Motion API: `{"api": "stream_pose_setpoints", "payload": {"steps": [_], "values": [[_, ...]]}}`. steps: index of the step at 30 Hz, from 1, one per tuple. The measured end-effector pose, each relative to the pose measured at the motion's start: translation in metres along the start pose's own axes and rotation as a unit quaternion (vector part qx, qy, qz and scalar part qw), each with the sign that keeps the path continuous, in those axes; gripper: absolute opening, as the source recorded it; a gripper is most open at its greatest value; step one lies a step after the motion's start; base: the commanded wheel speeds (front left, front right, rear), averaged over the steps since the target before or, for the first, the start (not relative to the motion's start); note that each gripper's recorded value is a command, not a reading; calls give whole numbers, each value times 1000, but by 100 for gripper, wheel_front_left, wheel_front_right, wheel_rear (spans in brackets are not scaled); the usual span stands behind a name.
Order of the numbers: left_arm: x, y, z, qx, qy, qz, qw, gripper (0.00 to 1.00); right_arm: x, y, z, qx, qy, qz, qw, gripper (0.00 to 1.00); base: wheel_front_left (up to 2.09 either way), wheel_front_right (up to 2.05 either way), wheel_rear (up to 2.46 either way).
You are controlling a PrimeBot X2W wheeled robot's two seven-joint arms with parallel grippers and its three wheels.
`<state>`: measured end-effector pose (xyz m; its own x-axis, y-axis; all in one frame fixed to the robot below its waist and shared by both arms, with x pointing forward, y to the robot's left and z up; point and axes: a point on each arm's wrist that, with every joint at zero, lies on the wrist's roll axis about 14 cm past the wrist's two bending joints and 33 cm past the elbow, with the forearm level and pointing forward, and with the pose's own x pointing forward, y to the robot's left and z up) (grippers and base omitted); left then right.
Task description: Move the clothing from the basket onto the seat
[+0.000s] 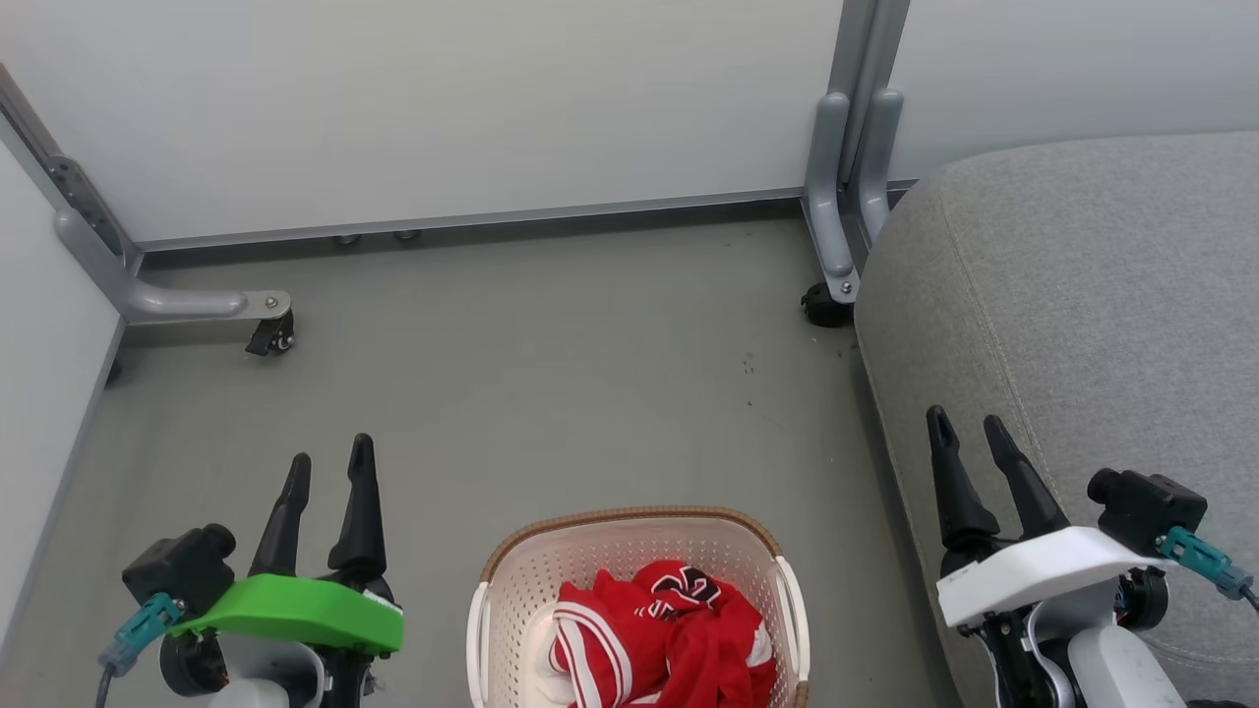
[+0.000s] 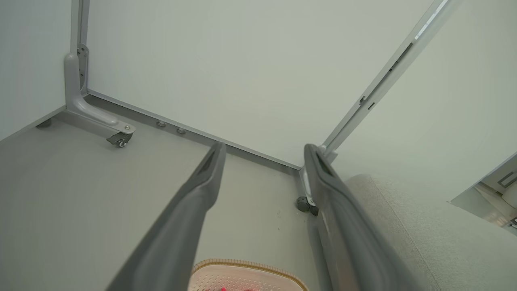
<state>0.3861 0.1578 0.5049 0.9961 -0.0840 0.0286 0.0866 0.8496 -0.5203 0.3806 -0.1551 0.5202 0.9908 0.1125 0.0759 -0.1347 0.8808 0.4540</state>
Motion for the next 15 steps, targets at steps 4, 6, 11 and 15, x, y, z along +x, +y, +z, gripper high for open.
{"api": "stream_pose_setpoints", "payload": {"steps": [4,6,11,15], "values": [[-1,0,-4,24,5,-1,1000,100,0,2,0,-22,-2,5,1000,100,0,0,0],[-1,1,-4,32,5,-2,999,100,0,3,-1,-31,-2,6,1000,100,0,0,0],[-2,4,-8,59,10,0,998,100,-1,5,-1,-55,-3,12,998,100,0,0,0],[-2,5,-10,80,12,0,997,100,-1,7,-1,-74,-6,16,997,100,0,0,0]]}}
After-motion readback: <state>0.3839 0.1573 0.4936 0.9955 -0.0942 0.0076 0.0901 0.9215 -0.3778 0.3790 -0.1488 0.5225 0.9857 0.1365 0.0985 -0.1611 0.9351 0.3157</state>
